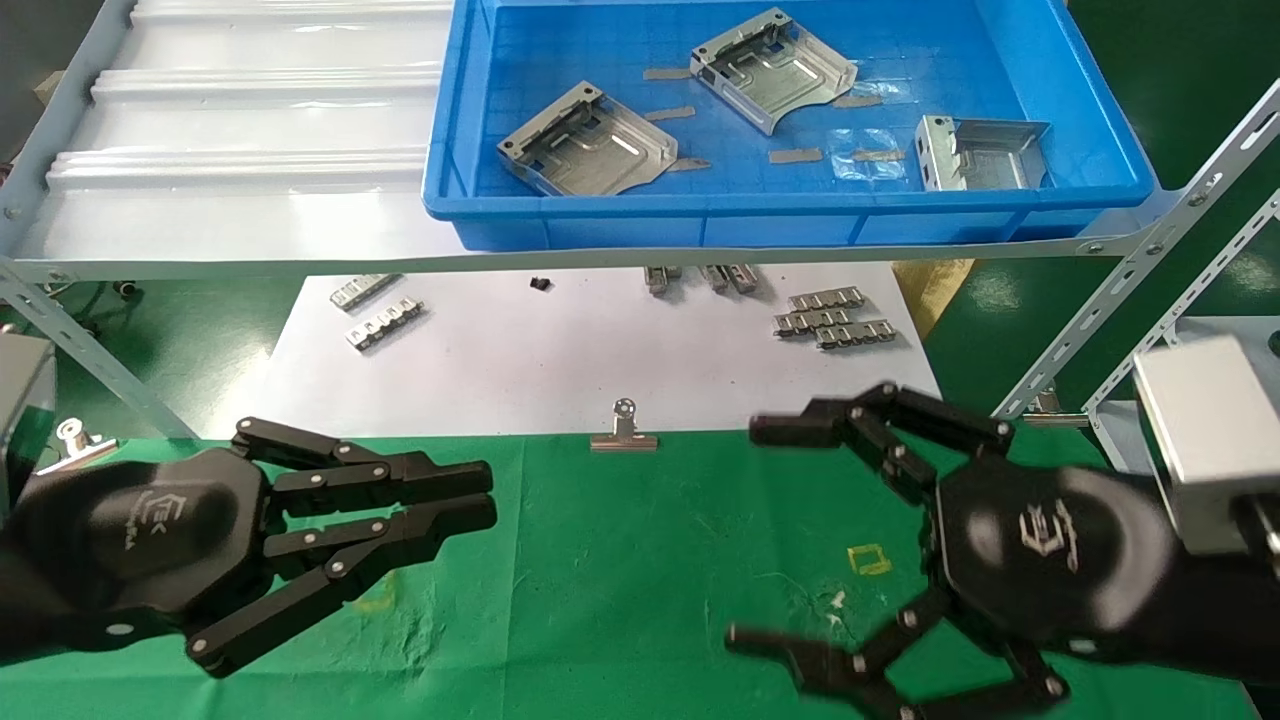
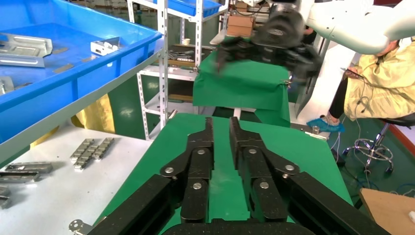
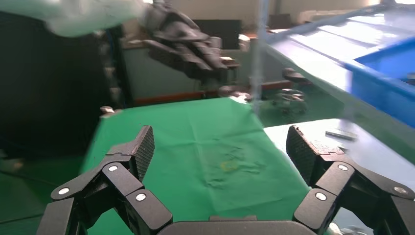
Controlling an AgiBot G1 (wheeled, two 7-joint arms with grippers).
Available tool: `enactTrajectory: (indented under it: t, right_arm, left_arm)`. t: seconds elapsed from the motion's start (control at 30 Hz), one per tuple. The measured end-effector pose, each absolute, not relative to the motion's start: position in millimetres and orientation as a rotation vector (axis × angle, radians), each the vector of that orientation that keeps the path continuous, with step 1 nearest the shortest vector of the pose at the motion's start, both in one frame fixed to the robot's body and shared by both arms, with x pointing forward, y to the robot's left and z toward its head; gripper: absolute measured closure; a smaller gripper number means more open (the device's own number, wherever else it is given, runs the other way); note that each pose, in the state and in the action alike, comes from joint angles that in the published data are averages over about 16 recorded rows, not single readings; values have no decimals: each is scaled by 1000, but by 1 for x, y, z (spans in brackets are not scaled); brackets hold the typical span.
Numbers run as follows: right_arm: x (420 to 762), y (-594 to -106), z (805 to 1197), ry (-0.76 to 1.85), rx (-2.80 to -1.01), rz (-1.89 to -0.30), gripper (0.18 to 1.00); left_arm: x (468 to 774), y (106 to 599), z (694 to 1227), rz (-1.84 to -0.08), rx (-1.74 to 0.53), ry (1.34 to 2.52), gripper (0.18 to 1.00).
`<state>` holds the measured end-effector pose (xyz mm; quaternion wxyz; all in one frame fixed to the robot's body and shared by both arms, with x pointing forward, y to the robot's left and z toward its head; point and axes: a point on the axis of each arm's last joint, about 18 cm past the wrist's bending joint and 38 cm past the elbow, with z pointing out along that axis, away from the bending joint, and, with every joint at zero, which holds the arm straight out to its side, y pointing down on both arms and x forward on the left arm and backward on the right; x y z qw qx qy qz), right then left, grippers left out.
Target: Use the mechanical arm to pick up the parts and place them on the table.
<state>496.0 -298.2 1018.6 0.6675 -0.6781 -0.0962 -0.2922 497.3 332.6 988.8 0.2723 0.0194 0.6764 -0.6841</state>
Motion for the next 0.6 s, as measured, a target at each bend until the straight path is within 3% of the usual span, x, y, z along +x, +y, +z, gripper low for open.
enactTrajectory:
  t: [0.3, 0.6]
  right_arm:
    - [559, -283, 1079, -115, -1430, -871, 179]
    - [644, -256, 1140, 58, -1421, -1087, 179]
  left_arm:
    - [497, 333, 989, -1841, 52, 1821, 958]
    - [497, 333, 989, -1841, 52, 1821, 990]
